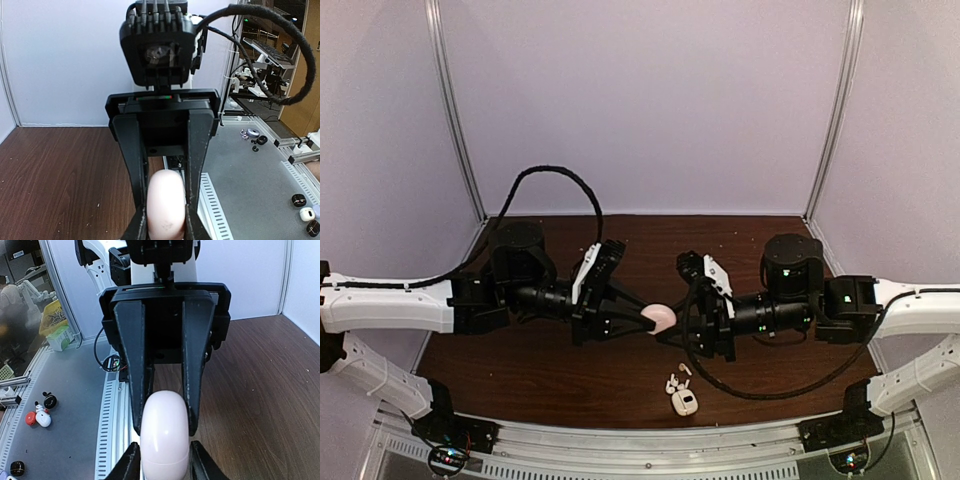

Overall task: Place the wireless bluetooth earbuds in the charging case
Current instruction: Pass from the left arm to the right, then open the charging case.

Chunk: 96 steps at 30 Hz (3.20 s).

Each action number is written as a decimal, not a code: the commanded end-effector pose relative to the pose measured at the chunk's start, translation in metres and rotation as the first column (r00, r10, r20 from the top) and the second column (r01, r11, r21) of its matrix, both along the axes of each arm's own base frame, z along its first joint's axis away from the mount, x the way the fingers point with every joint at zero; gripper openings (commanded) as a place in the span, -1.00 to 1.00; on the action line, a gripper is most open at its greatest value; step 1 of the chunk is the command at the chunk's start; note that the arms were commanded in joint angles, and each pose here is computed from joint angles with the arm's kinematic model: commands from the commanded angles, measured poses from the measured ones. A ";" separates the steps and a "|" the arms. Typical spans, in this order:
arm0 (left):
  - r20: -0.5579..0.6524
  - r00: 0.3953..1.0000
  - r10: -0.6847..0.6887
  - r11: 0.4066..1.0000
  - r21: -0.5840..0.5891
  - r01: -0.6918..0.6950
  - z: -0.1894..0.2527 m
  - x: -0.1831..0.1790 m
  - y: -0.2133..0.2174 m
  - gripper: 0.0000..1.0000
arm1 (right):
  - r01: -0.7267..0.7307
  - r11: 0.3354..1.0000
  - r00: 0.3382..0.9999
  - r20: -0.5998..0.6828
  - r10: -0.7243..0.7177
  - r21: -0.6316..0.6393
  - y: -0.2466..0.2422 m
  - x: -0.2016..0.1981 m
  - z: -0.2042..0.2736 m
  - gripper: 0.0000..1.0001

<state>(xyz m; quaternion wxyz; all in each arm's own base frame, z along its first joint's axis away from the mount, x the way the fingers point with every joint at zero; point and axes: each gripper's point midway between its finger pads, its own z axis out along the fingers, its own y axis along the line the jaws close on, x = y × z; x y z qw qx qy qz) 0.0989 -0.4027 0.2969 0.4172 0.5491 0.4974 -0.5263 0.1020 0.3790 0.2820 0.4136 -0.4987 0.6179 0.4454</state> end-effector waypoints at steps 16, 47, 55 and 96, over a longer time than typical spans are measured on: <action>0.035 0.999 0.001 0.999 -0.032 0.000 0.004 0.000 -0.006 -1.00 | -0.025 1.000 0.999 0.025 0.024 0.009 0.002 0.001 0.011 -0.41; -0.021 0.978 0.207 0.978 -0.025 -0.207 0.014 0.037 -0.003 -0.23 | -0.014 0.998 0.997 0.077 0.019 -0.068 -0.008 0.003 -0.007 -0.84; -0.034 0.974 0.222 0.974 -0.027 -0.223 0.013 0.042 0.000 -0.22 | -0.011 0.997 0.997 0.072 0.017 -0.078 -0.009 0.003 -0.014 -0.86; 0.069 0.941 0.332 0.942 0.022 -0.334 0.003 0.058 -0.004 -0.08 | 0.020 0.995 0.998 0.054 -0.015 -0.094 -0.009 0.013 -0.022 -0.92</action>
